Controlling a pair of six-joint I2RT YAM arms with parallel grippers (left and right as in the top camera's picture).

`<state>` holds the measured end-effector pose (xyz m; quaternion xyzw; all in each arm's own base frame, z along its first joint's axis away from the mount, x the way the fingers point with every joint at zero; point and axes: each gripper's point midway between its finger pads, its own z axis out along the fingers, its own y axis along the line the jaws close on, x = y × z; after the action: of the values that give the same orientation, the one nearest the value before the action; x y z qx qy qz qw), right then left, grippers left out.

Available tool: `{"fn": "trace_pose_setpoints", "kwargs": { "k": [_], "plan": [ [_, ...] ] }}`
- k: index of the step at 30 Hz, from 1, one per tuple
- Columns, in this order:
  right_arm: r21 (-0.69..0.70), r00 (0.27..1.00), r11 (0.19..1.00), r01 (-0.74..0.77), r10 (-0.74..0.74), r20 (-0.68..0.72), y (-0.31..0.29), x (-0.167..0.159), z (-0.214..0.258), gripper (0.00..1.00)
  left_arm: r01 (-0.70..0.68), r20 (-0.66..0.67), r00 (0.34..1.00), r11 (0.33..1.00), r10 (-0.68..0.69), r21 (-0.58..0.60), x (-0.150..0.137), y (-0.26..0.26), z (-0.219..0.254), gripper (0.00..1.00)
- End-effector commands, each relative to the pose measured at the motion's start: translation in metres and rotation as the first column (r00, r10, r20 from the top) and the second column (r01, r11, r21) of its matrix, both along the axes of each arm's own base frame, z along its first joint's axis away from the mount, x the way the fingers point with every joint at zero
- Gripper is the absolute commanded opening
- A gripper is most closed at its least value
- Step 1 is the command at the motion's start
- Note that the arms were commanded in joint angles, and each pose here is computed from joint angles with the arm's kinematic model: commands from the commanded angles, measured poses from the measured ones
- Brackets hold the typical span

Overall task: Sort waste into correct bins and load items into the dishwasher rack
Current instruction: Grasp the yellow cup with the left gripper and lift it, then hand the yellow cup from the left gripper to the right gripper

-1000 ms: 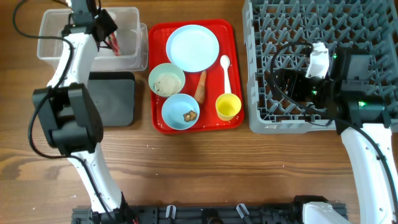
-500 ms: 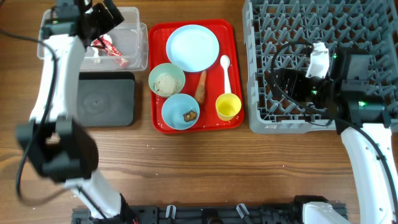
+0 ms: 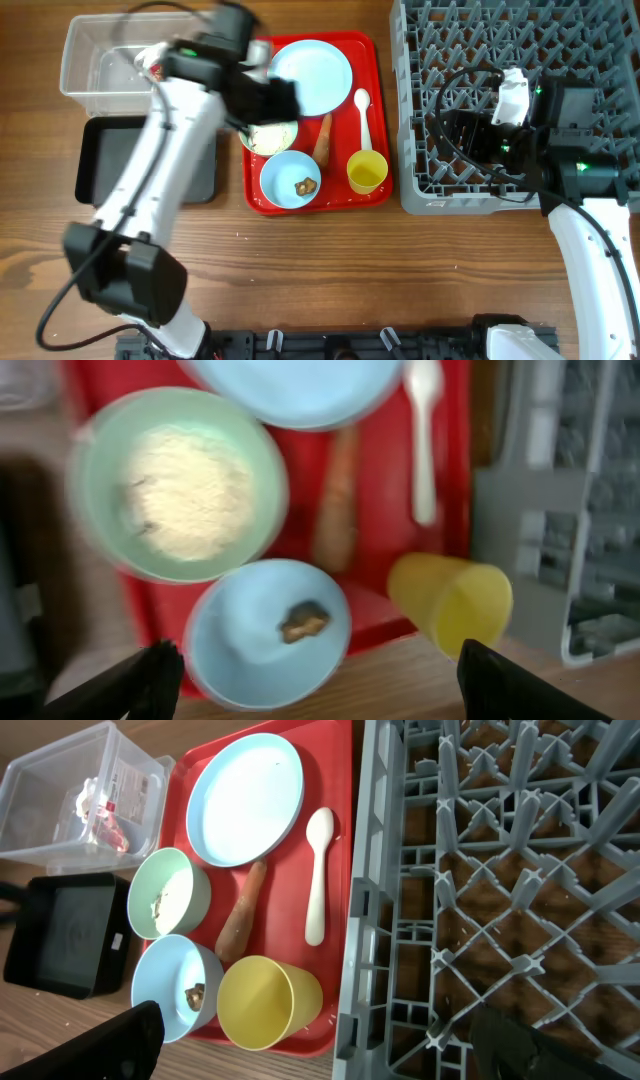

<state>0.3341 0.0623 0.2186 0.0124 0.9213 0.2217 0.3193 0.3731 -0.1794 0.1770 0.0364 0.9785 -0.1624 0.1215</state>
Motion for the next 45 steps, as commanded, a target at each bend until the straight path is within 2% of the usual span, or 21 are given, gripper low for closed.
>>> {"fn": "trace_pose_setpoints", "kwargs": {
  "k": [1,7,11,13,14,18,19,20,22,26,28,29,31,35,40,45],
  "plan": [
    [0.019,1.0,1.0,-0.014,0.013,0.013,0.005,0.003,0.007,1.0,0.157,-0.014,0.988,0.987,-0.157,0.03,-0.017,-0.046,-0.037,0.88],
    [0.018,1.0,1.0,-0.014,0.014,0.011,0.005,0.002,0.007,1.0,0.261,-0.031,0.965,0.965,-0.26,0.034,-0.026,-0.095,-0.081,0.8],
    [0.017,1.0,1.0,-0.016,0.016,0.011,0.005,0.002,0.007,1.0,0.286,-0.084,0.956,0.956,-0.281,0.059,-0.032,-0.104,-0.111,0.75],
    [0.015,1.0,1.0,-0.017,0.017,0.012,0.005,0.002,0.007,1.0,0.286,-0.114,0.954,0.956,-0.277,0.069,-0.034,-0.103,-0.124,0.68],
    [0.015,1.0,1.0,-0.018,0.018,0.013,0.005,0.002,0.007,1.0,0.286,-0.123,0.953,0.956,-0.276,0.072,-0.034,-0.103,-0.128,0.63],
    [0.015,1.0,1.0,-0.017,0.017,0.012,0.005,0.002,0.007,1.0,0.282,-0.12,0.955,0.957,-0.273,0.069,-0.032,-0.104,-0.13,0.23],
    [0.015,1.0,1.0,-0.017,0.017,0.013,0.005,0.002,0.007,1.0,0.278,-0.116,0.956,0.958,-0.269,0.067,-0.032,-0.104,-0.129,0.08],
    [0.015,1.0,1.0,-0.017,0.017,0.012,0.005,0.002,0.007,1.0,0.276,-0.113,0.957,0.959,-0.268,0.066,-0.031,-0.104,-0.127,0.04],
    [0.016,1.0,1.0,-0.016,0.016,0.012,0.005,0.002,0.007,1.0,0.271,-0.111,0.959,0.96,-0.262,0.065,-0.029,-0.102,-0.12,0.04],
    [0.036,1.0,0.999,0.004,-0.004,-0.001,0.005,0.003,0.006,0.99,0.207,-0.073,0.976,0.978,-0.205,0.023,-0.013,-0.081,-0.07,0.04],
    [0.062,1.0,0.998,-0.026,0.025,0.008,0.011,0.004,0.007,1.0,0.184,-0.051,0.981,0.979,-0.189,-0.089,-0.006,-0.075,-0.039,0.04],
    [0.087,0.999,0.995,-0.052,0.051,0.018,0.017,0.005,0.009,0.99,0.182,-0.038,0.98,0.963,-0.193,-0.197,-0.004,-0.075,-0.019,0.04],
    [0.167,0.989,0.975,-0.146,0.137,0.062,0.034,0.005,0.015,0.99,0.18,-0.02,0.979,0.91,-0.201,-0.373,0.0,-0.073,0.011,0.04],
    [0.292,0.92,0.878,-0.38,0.327,0.215,0.07,0.003,0.036,1.0,0.228,0.039,0.962,0.719,-0.27,-0.657,0.003,-0.069,0.059,0.04],
    [0.346,0.786,0.717,-0.605,0.471,0.401,0.104,0.003,0.065,1.0,0.254,0.079,0.948,0.581,-0.308,-0.774,-0.001,-0.067,0.087,0.04],
    [0.347,0.728,0.651,-0.676,0.513,0.455,0.131,0.005,0.072,0.99,0.28,0.111,0.925,0.456,-0.362,-0.845,-0.012,-0.072,0.11,0.04]
  ]
}}
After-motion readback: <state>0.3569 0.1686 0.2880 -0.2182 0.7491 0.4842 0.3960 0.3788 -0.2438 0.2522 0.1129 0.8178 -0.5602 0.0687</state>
